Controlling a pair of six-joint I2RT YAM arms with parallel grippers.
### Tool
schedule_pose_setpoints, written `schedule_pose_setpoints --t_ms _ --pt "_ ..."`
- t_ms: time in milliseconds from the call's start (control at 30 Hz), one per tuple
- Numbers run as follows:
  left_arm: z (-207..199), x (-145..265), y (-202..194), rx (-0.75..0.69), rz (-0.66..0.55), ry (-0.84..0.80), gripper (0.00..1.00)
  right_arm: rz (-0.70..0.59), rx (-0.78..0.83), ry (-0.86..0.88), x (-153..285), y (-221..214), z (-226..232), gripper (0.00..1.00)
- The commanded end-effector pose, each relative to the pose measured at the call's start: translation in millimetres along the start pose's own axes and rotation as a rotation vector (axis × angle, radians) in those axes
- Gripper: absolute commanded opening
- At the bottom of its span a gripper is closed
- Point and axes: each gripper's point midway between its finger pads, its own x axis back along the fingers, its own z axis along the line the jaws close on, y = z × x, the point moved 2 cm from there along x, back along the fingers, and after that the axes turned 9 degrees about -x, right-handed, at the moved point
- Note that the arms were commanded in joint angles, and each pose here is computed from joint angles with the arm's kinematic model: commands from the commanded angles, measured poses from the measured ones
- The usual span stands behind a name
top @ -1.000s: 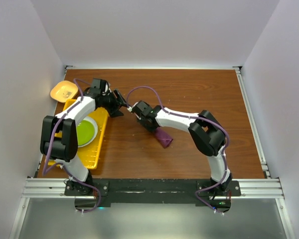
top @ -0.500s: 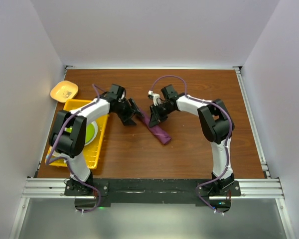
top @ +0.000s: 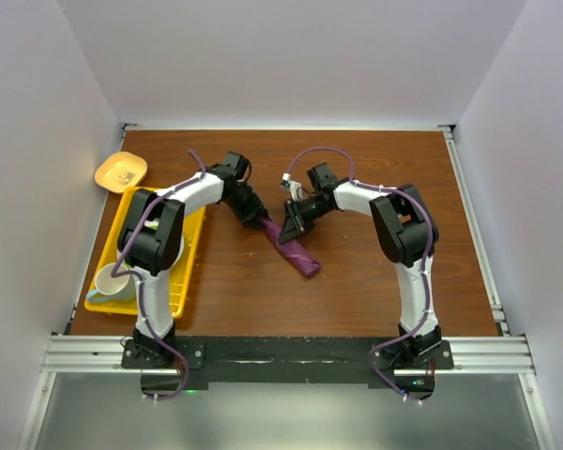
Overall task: Fold the napkin, place the utensils inside, and roll it up
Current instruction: Roll the napkin with the utensil
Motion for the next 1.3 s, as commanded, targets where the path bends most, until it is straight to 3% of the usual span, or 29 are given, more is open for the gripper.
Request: schedule_pose_setpoints --t_ms 0,33,133,233,400,500,667,867,1033,1267 --pt "3.4 -0.6 3.2 0.001 -0.011 0.06 0.34 -0.003 0.001 -0.005 2.1 0.8 0.2 0.21" --pt "4.0 -0.5 2.8 0.004 -0.008 0.065 0.25 -0.004 0.01 -0.02 2.5 0.8 -1.0 0.21" --pt "7.3 0.5 -1.1 0.012 0.006 0.077 0.1 -0.005 0.018 -0.087 8.4 1.9 -5.0 0.27" --pt "7.3 2.8 -3.6 0.026 0.018 0.082 0.0 -0.018 0.032 -0.167 17.9 4.1 -4.3 0.36" --pt "11.4 7.3 -10.6 0.09 0.049 0.122 0.0 -0.069 0.115 -0.322 36.4 15.1 13.2 0.59" --pt "15.0 11.0 -13.6 0.13 0.045 0.142 0.0 -0.112 0.151 -0.437 43.3 17.2 24.6 0.67" --pt "18.3 13.9 -19.0 0.193 0.042 0.148 0.0 -0.199 0.173 -0.6 27.7 7.3 48.4 0.85" --pt "19.1 16.3 -24.3 0.253 0.054 0.15 0.0 -0.328 0.211 -0.76 2.8 -0.2 69.0 0.89" --pt "18.9 19.5 -24.6 0.295 0.049 0.158 0.0 -0.325 0.279 -0.869 -23.1 -4.3 72.2 0.92" --pt "20.0 20.9 -25.7 0.323 0.047 0.167 0.0 -0.311 0.343 -1.032 -25.7 -18.4 48.2 0.92"
